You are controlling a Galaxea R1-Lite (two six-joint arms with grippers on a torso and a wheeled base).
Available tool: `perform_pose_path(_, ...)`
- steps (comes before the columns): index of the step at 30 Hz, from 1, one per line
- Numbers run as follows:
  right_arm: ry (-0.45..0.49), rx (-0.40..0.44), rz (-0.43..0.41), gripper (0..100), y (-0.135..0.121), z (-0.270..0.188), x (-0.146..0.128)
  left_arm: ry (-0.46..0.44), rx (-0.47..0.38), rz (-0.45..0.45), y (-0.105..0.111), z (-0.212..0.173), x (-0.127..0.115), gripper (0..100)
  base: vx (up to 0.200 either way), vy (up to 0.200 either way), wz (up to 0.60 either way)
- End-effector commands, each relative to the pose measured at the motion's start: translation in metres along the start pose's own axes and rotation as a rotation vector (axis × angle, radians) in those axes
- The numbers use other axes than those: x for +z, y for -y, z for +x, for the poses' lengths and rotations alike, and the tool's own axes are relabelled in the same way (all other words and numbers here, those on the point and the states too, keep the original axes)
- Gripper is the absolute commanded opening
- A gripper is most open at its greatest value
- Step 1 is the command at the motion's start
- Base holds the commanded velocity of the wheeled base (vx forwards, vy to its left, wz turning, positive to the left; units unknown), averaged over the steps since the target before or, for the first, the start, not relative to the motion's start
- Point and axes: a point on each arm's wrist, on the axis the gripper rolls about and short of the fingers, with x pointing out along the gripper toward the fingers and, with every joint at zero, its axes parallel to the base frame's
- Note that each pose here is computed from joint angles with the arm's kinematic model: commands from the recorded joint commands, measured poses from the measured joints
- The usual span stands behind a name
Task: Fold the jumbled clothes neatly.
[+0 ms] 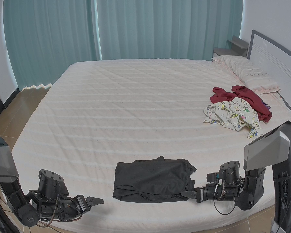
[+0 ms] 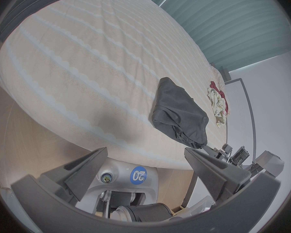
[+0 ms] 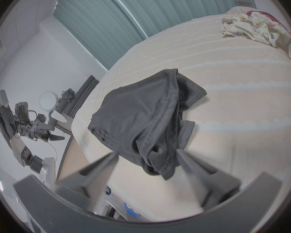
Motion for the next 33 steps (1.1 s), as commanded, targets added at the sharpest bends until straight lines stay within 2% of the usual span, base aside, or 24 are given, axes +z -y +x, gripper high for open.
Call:
perform_pose_path(1, -0.03, -0.014, -0.01, 0, 0.002, -0.004, -0.007, 0.001, 0.003, -0.001, 0.0, 0.0, 0.0, 100, 0.0, 0.0, 0.0)
perform_pose_path(6, -0.064, -0.053, -0.083, 0, 0.011, -0.02, -0.016, 0.001, 0.004, 0.003, 0.0, 0.001, 0.0, 100, 0.0, 0.0, 0.0)
perform_pose_path(15, -0.042, -0.073, -0.115, 0, 0.016, -0.037, -0.011, 0.004, 0.007, 0.003, 0.0, 0.001, 0.0, 100, 0.0, 0.0, 0.0)
perform_pose_path(29, -0.075, -0.096, -0.147, 0, 0.025, -0.039, -0.017, 0.003, 0.011, 0.002, 0.0, 0.002, -0.001, 100, 0.0, 0.0, 0.0)
perform_pose_path(30, -0.076, -0.095, -0.148, 100, 0.025, -0.039, -0.018, 0.003, 0.011, 0.002, 0.0, 0.002, -0.001, 100, 0.0, 0.0, 0.0)
perform_pose_path(33, -0.088, -0.097, -0.146, 100, 0.027, -0.037, -0.02, 0.001, 0.012, 0.003, 0.0, 0.002, -0.001, 100, 0.0, 0.0, 0.0)
